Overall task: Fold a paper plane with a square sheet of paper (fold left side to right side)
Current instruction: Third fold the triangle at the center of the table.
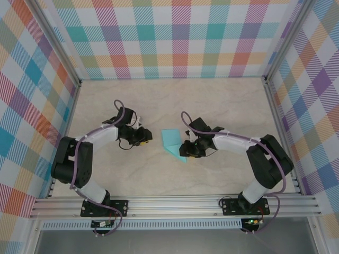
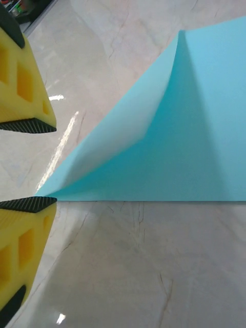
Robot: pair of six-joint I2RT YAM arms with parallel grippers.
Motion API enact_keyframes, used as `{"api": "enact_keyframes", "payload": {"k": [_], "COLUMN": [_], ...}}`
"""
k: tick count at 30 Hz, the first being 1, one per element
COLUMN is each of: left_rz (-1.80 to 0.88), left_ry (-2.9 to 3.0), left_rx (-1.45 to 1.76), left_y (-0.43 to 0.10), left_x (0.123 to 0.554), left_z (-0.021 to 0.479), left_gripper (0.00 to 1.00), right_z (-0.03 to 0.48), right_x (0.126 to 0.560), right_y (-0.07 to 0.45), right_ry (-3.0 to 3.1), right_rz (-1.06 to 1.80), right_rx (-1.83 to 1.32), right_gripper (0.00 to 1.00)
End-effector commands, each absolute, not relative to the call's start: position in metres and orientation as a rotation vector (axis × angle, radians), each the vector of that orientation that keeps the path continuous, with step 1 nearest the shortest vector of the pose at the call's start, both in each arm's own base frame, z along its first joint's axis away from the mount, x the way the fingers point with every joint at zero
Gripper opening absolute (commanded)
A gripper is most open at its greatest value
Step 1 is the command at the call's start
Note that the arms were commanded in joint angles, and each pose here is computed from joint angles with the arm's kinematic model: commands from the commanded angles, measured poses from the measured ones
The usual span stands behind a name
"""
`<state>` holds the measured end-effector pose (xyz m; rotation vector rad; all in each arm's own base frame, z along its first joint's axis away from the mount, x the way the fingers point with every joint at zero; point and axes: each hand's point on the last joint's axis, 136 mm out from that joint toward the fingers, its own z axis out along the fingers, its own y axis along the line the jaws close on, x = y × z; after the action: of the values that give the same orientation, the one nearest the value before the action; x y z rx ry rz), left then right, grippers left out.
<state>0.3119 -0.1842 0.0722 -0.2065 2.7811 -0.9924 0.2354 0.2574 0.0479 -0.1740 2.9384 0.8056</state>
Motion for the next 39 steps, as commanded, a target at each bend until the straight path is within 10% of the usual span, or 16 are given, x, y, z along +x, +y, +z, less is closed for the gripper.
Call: {"api": "enact_keyframes", "payload": {"k": [1, 22, 39], "left_rz": [-1.123, -1.215, -1.204], "left_ry": [2.761, 2.807, 2.814], "left_rx": [-0.269, -0.164, -0.129], "left_y": [-0.195, -0.270, -0.285], "left_x": [0.300, 0.306, 0.310], "left_z": [0.079, 0.053, 0.053], "left_gripper": [0.40, 0.51, 0.27], "right_z": [0.063, 0.038, 0.045], "right_x": [0.248, 0.280, 0.283], "right_y": [0.252, 0.248, 0.241], "right_ry": [2.888, 2.924, 2.896], "right_rz": [0.758, 0.560, 0.512], "right_rx": [-0.240, -0.290, -0.291], "right_gripper": [0.44, 0.48, 0.50]}}
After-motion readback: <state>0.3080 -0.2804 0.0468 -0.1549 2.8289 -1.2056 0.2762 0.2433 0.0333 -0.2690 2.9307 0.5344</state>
